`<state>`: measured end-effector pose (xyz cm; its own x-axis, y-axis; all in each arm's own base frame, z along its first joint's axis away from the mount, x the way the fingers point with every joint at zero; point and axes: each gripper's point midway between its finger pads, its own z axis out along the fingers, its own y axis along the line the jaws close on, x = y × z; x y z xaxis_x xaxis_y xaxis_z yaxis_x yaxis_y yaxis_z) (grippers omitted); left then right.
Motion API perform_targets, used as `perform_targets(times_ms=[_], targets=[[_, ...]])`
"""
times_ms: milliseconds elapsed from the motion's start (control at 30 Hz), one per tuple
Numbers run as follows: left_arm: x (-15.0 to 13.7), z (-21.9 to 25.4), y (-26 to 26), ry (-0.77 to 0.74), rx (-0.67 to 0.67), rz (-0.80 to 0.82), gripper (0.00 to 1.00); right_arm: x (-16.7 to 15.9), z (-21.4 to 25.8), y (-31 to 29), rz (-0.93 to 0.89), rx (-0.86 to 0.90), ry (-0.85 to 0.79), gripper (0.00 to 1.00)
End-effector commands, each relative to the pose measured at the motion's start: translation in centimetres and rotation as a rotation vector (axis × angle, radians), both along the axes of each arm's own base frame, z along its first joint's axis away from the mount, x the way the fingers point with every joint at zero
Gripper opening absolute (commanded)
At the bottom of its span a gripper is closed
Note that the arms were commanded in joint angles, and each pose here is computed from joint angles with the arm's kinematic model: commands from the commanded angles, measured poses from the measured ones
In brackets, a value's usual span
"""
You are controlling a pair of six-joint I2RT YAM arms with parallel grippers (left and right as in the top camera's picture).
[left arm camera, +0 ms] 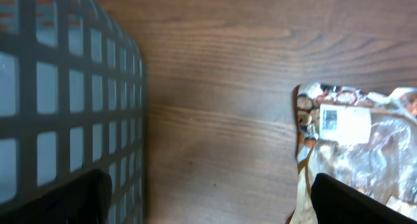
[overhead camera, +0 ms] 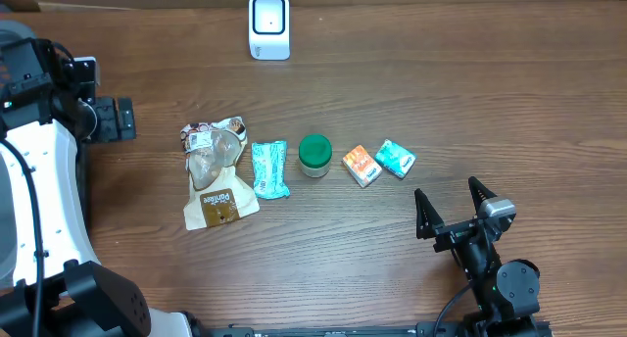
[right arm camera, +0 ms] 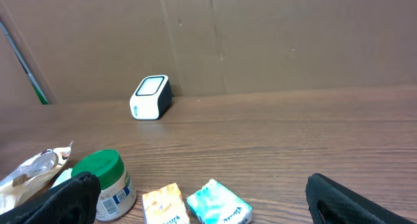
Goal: Scan the item barcode
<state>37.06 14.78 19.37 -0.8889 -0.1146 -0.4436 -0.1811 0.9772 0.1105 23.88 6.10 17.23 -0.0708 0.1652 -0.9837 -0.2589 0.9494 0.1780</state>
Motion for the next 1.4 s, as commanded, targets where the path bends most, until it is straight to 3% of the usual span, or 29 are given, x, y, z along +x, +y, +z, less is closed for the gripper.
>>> perform_targets(times_ms=[0, 133, 1367], targets=[[-0.01, 0.06, 0.23, -0.024, -0.03, 0.054, 1.0, 0.01, -0.17, -0.07, -0.003, -0.003, -0.006, 1.0], [-0.24, -0.06, 0.42, -0.03, -0.062, 0.149, 1.0, 0.01, -0.17, -0.07, -0.003, -0.003, -0.006, 1.0], [-0.23, -0.05, 0.42, -0.03, -0.062, 0.148, 1.0, 0.01, -0.17, -0.07, -0.003, -0.003, -0.006, 1.0]])
